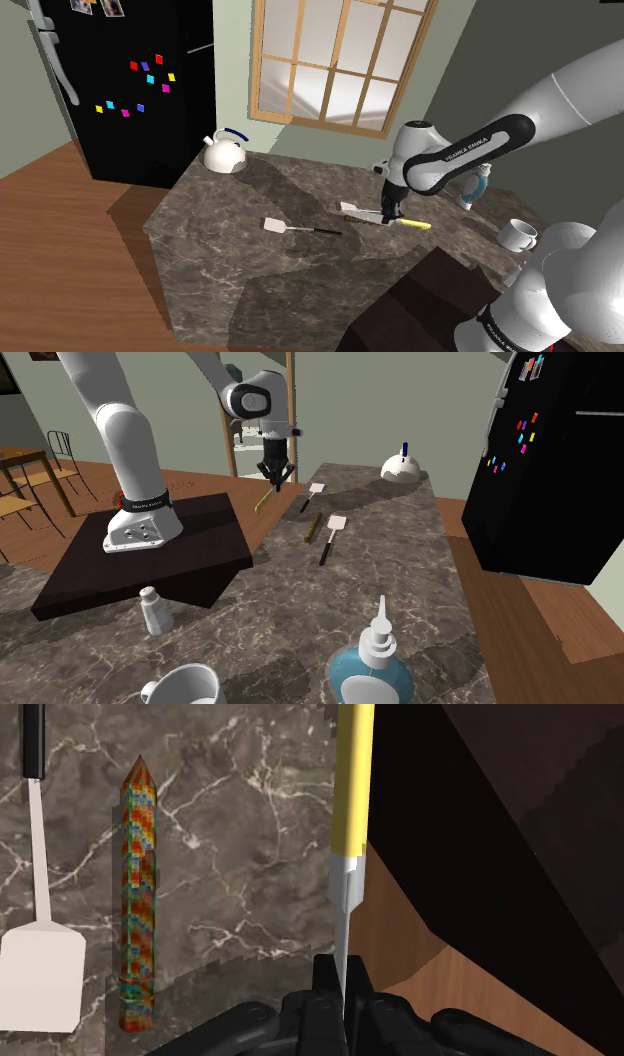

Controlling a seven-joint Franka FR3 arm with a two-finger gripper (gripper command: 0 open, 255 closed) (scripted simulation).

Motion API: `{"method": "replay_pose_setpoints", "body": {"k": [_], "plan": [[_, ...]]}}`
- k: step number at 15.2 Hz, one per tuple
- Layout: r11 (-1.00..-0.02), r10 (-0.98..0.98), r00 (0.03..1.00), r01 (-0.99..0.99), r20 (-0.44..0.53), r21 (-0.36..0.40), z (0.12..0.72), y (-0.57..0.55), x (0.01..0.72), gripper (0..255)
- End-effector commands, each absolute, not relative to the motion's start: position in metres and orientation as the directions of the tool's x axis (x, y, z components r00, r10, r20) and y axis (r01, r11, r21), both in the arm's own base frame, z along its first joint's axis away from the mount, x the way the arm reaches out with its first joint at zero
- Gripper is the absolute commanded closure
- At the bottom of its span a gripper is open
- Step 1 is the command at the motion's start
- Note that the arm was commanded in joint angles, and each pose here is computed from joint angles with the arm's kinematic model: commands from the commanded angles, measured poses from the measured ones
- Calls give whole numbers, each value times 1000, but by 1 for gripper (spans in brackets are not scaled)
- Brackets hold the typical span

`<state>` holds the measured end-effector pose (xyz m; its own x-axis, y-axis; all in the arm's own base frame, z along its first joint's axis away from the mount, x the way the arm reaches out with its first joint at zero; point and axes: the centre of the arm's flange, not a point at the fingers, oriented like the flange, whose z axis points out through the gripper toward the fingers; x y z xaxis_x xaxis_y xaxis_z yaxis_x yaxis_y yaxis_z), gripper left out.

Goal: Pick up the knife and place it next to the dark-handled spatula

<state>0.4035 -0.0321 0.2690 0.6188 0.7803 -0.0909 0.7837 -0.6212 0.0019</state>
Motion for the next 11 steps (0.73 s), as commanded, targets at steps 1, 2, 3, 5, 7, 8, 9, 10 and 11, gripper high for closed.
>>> {"method": "replay_pose_setpoints", "body": {"k": [1,2,3,5,7,8,9,10,11], "plan": [[-622,779,620,783,-91,2,259,-26,402,255],[-622,779,620,783,-91,2,254,-26,402,255],[-622,779,620,783,-91,2,249,-26,402,255],[-622,779,620,783,-91,2,238,-26,402,255],[-622,779,620,783,-91,2,228,-26,402,255],[-622,779,620,783,-91,2,222,-26,402,255],[-622,779,620,783,-91,2,217,-26,402,255],[-622,779,620,783,-91,2,212,-26,402,255],[-622,779,620,783,-91,2,207,-26,402,255]]}}
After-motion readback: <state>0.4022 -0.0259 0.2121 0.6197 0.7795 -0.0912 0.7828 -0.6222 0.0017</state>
